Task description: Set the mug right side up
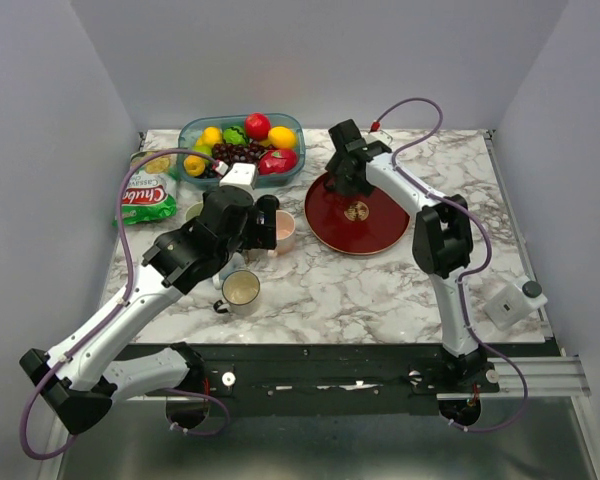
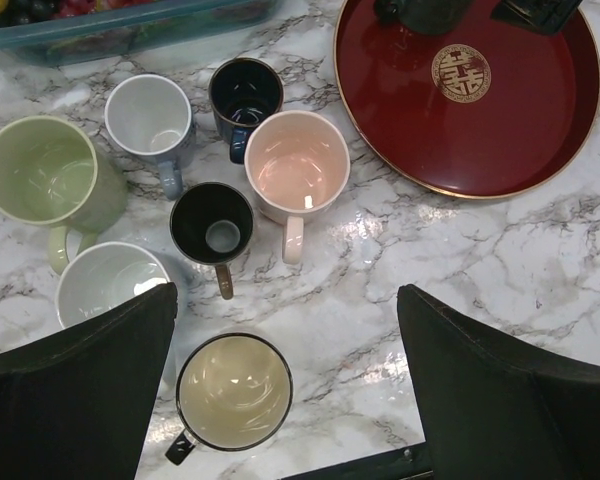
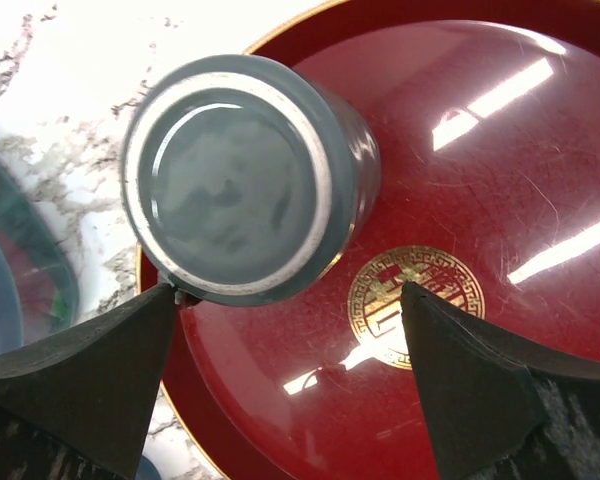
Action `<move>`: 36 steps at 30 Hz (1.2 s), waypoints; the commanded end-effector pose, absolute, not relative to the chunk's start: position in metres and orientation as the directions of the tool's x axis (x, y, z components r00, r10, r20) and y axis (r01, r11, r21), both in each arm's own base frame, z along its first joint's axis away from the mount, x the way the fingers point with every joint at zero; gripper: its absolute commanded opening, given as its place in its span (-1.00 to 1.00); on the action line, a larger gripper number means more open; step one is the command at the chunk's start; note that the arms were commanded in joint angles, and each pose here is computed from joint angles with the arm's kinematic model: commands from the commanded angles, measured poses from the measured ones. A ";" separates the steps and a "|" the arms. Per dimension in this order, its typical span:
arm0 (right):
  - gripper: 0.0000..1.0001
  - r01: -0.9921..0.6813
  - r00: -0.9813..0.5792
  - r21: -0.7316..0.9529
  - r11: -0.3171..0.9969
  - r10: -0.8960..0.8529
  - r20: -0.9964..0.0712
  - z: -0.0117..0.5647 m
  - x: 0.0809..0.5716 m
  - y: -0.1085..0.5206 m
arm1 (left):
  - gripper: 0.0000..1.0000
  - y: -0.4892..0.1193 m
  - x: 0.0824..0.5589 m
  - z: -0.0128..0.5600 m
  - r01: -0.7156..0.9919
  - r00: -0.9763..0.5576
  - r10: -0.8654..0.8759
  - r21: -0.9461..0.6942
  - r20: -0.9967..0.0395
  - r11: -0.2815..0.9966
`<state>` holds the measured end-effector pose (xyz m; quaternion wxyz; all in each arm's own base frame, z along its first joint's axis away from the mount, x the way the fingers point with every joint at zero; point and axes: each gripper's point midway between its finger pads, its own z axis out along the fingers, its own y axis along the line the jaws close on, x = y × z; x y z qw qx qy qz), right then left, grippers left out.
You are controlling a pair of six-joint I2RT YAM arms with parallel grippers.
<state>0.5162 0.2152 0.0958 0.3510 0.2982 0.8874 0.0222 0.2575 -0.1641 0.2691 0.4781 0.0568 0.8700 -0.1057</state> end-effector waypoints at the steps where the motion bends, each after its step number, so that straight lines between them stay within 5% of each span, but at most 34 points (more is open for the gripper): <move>1: 0.99 0.532 -0.543 0.223 0.816 0.532 -0.650 0.100 0.526 0.207 | 0.98 -0.163 0.257 0.275 0.215 -0.511 -0.021 -0.151 -0.860 0.965; 17: 0.89 0.583 -0.596 0.147 0.799 0.543 -0.591 0.083 0.489 0.168 | 0.98 -0.167 0.264 0.267 0.228 -0.517 -0.009 -0.148 -0.856 0.962; 36: 0.86 0.321 -0.674 0.143 0.936 0.332 -0.660 0.104 0.505 0.184 | 0.98 -0.171 0.270 0.263 0.242 -0.522 -0.007 -0.156 -0.853 0.958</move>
